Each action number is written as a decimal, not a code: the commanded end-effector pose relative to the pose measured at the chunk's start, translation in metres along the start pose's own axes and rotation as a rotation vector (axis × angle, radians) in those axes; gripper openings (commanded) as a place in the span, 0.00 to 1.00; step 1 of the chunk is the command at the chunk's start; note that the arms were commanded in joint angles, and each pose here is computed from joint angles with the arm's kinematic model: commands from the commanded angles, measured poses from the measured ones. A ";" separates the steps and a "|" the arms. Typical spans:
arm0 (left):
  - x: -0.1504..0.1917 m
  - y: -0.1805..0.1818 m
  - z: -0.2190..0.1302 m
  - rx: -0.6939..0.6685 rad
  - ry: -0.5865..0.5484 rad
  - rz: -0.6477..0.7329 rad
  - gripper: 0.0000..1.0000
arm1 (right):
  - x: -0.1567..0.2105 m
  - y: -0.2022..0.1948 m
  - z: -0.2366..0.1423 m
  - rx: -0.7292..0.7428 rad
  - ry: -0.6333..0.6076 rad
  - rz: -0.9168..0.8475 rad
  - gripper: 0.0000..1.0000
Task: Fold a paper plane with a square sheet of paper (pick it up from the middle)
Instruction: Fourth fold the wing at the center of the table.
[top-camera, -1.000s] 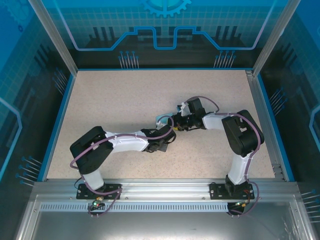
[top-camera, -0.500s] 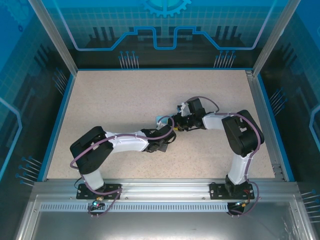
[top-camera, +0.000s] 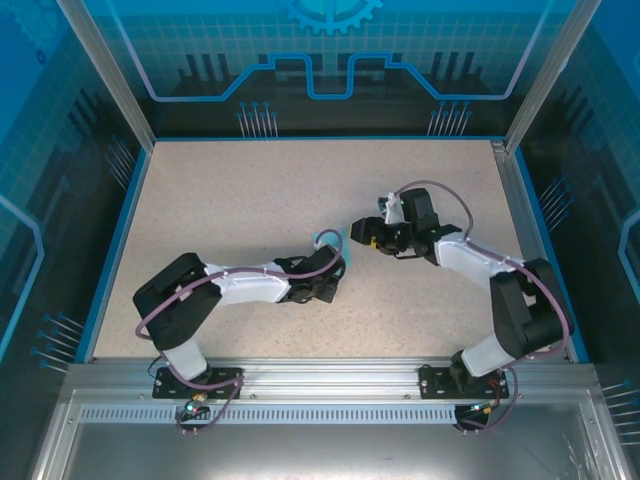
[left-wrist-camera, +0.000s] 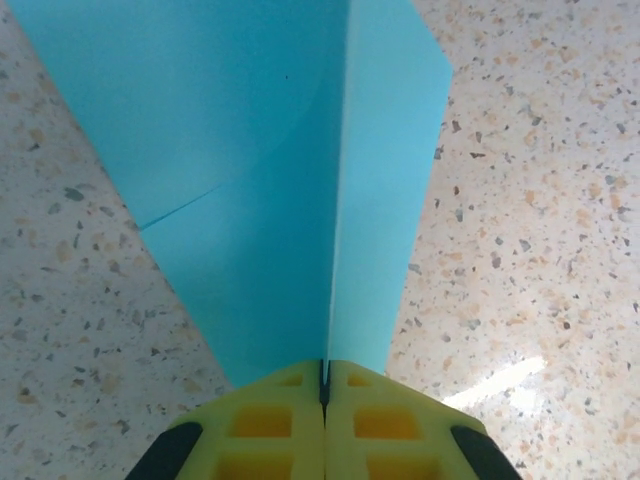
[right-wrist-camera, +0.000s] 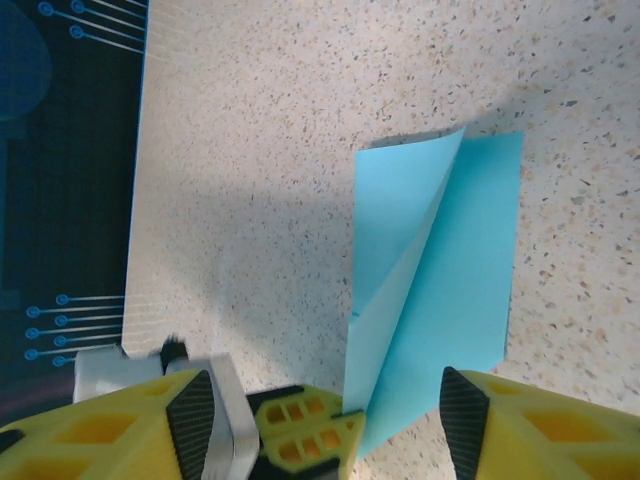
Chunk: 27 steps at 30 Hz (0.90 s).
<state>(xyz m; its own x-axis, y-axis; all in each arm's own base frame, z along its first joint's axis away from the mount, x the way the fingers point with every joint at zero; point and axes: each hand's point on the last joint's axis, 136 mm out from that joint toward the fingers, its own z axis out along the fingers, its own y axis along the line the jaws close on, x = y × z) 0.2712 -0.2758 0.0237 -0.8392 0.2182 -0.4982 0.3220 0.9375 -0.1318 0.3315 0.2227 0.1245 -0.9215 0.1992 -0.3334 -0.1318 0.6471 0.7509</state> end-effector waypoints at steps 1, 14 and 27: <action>-0.006 -0.013 -0.010 0.168 -0.026 -0.040 0.06 | 0.014 -0.018 -0.009 0.071 0.003 -0.003 0.66; -0.005 -0.013 -0.008 0.516 0.043 -0.241 0.07 | 0.038 0.003 -0.001 0.085 -0.005 -0.176 0.59; 0.010 0.007 -0.002 0.515 0.088 -0.386 0.07 | 0.057 0.002 0.042 0.017 0.107 -0.091 0.32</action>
<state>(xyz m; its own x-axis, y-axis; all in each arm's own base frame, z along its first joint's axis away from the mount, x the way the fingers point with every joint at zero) 0.2689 -0.2670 0.0202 -0.9529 -0.0523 -0.2986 0.1689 0.7264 -0.6662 0.2894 0.2487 0.0715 -0.9413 0.0798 -0.3281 -0.1778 0.7089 0.6825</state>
